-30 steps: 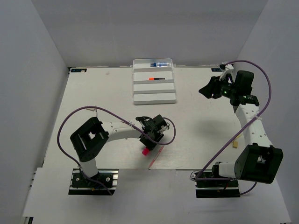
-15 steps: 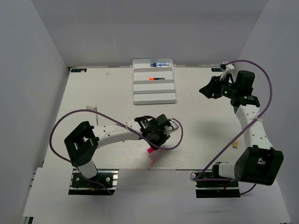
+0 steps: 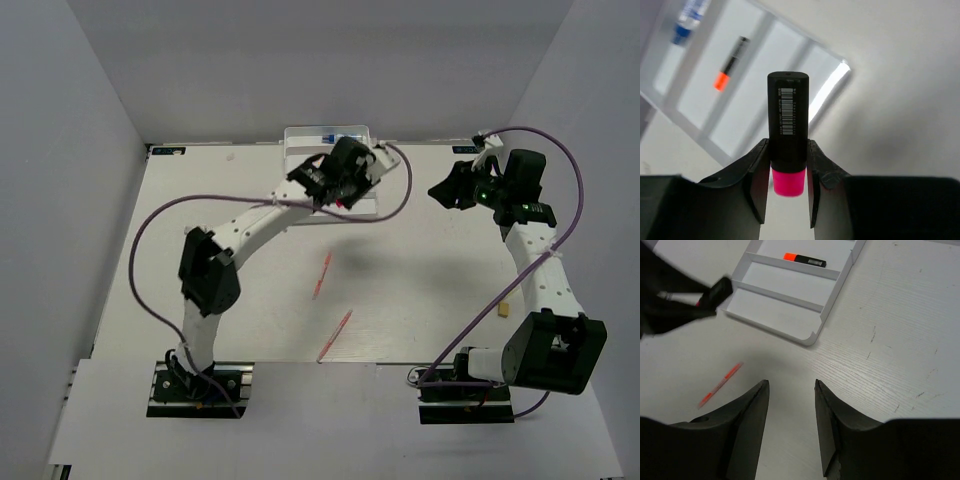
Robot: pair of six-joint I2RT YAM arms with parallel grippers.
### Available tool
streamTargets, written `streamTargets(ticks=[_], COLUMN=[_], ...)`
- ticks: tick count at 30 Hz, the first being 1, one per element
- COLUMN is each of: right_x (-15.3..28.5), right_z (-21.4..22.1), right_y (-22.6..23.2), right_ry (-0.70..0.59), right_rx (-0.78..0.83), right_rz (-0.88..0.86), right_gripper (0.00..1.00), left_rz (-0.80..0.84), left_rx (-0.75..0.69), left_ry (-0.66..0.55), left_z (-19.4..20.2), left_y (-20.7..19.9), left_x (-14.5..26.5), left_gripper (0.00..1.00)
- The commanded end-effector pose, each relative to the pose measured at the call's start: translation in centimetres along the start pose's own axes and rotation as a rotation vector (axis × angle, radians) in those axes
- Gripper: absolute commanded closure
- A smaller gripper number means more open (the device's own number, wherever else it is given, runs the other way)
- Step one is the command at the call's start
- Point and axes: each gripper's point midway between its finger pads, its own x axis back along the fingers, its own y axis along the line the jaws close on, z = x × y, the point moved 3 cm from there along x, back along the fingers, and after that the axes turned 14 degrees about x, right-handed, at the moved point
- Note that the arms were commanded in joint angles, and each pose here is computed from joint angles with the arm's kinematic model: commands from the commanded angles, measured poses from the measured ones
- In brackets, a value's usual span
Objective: Sort the stationery into containers
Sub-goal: Place the pen in the storage box.
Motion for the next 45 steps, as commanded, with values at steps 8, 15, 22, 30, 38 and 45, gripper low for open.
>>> streamTargets(ticks=[8, 15, 22, 30, 38, 45], right_x=[-0.3, -0.8, -1.0, -1.1, -1.4, -1.8], right_z=[-0.7, 1.0, 1.1, 1.9, 2.2, 2.2], right_y=[-1.8, -1.8, -1.8, -1.7, -1.5, -1.8], right_ry=[-0.019, 0.003, 0.004, 0.016, 0.022, 0.025], right_rx=[-0.006, -0.03, -0.03, -0.043, -0.083, -0.098], right_rz=[0.037, 0.025, 0.022, 0.016, -0.001, -0.006], right_gripper=[0.53, 0.53, 0.53, 0.53, 0.54, 0.54], left_rz=[-0.172, -0.223, -0.234, -0.239, -0.239, -0.224], left_rx=[-0.467, -0.468, -0.398, -0.282, -0.261, -0.258], left_ry=[-0.203, -0.348, -0.326, -0.324, -0.266, -0.255], left_z=[-5.6, -6.8, -4.9, -3.1, -0.2, 0.7], left_y=[16.6, 20.3, 20.5, 20.4, 20.8, 20.6], left_x=[-8.0, -10.5, -13.0, -15.1, -17.2, -18.2], left_gripper=[1.0, 1.0, 1.0, 1.0, 1.0, 0.99])
